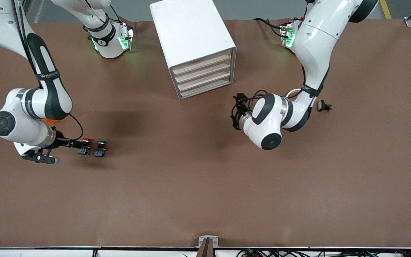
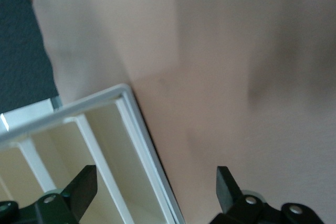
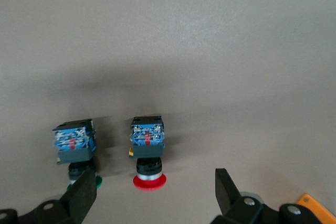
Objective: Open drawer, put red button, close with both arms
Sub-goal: 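Grasp the red button with the right gripper while the left gripper grips the drawer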
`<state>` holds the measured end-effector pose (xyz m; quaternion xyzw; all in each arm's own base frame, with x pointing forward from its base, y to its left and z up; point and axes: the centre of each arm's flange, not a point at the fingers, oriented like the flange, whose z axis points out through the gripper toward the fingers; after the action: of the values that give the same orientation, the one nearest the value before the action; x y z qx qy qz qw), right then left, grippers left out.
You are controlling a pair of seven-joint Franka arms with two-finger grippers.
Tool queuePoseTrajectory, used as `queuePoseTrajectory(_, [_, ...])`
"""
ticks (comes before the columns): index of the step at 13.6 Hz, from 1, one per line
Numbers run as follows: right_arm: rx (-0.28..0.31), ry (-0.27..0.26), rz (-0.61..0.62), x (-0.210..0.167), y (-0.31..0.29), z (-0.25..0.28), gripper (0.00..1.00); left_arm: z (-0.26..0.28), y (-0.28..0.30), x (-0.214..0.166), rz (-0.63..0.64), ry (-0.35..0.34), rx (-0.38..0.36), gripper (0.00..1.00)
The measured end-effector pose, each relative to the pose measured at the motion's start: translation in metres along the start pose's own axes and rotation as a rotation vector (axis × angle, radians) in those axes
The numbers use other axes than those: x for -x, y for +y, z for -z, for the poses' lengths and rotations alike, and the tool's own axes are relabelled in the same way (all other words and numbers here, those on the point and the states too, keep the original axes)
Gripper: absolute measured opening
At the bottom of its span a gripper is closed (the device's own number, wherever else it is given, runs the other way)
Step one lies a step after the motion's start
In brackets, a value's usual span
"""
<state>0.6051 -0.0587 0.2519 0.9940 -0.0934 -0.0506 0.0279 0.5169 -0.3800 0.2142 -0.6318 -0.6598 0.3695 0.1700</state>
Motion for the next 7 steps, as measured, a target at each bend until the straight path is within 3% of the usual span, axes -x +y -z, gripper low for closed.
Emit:
queuePoseTrajectory(5, [-0.002, -0.011, 0.004, -0.003, -0.003, -0.036, 1.00, -0.023, -0.016, 0.023, 0.123, -0.123, -0.174, 0.96])
queuePoseTrajectory(6, [-0.002, -0.015, 0.004, -0.003, -0.004, -0.042, 1.00, -0.027, -0.015, 0.023, 0.150, -0.138, -0.209, 0.90])
queuePoseTrajectory(7, [-0.002, -0.018, 0.004, -0.003, -0.004, -0.046, 1.00, -0.033, -0.015, 0.024, 0.177, -0.149, -0.242, 0.90])
